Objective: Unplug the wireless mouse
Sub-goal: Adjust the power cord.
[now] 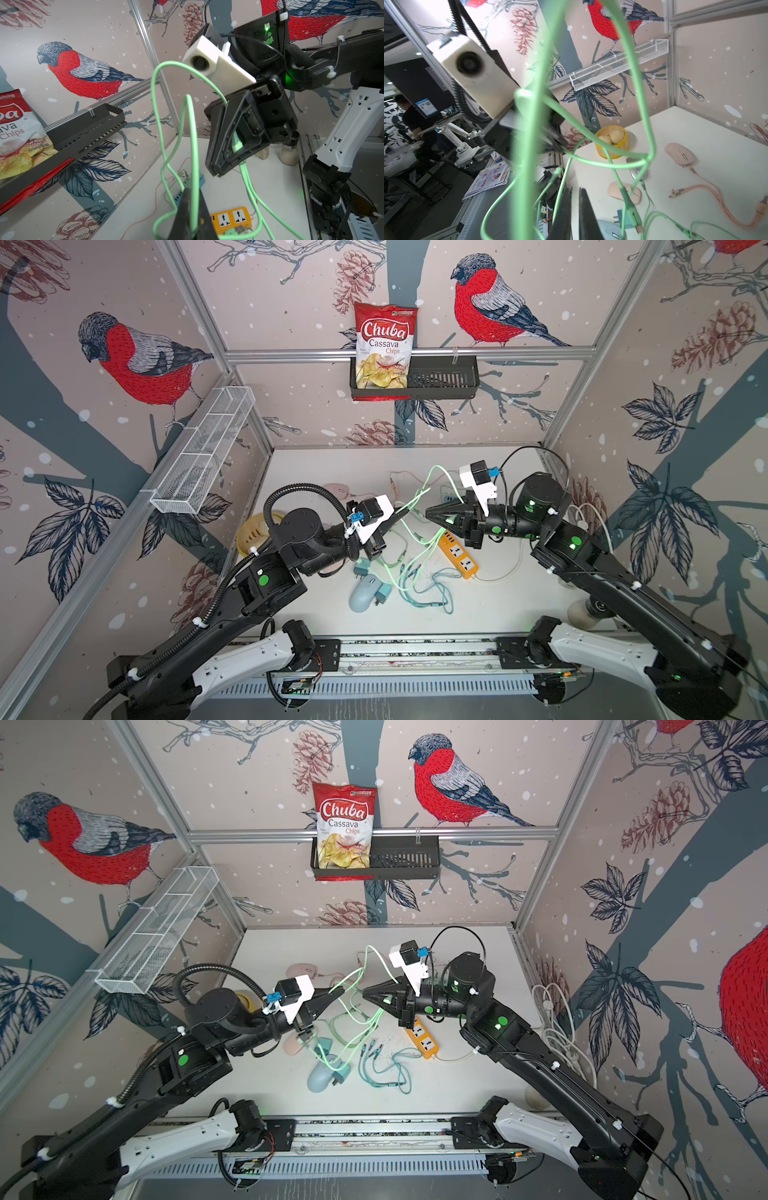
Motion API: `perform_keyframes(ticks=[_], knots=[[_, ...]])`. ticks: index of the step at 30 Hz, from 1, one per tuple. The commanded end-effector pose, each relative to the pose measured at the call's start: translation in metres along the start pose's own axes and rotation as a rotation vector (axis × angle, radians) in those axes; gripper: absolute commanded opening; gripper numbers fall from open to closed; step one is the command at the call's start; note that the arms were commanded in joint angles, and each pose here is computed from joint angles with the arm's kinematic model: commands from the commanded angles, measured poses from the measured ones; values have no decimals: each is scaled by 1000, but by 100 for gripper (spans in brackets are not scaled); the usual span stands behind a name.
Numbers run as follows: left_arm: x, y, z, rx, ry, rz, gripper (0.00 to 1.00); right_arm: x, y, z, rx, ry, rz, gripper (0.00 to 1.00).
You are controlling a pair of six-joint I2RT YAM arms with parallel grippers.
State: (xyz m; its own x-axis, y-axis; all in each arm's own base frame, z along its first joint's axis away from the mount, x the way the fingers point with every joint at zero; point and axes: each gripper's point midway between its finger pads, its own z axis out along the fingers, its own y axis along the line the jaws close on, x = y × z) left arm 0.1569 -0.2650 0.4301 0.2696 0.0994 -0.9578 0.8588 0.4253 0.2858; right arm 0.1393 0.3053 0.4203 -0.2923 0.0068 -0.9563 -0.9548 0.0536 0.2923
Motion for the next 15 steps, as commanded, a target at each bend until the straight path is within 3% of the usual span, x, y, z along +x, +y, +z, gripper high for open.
perform_keyframes(ticks=[1, 6, 12, 15], knots=[[-14, -11, 3, 74, -74, 10, 0, -19, 21, -5, -87, -58, -32, 5], [-8, -30, 14, 191, -66, -6, 0, -27, 31, -7, -139, -97, -13, 11], [-3, -38, 21, 242, -66, -20, 0, -31, 31, -5, -155, -120, 8, 24], [-4, -41, 20, 261, -72, -22, 0, -30, 28, -3, -146, -119, 19, 25]])
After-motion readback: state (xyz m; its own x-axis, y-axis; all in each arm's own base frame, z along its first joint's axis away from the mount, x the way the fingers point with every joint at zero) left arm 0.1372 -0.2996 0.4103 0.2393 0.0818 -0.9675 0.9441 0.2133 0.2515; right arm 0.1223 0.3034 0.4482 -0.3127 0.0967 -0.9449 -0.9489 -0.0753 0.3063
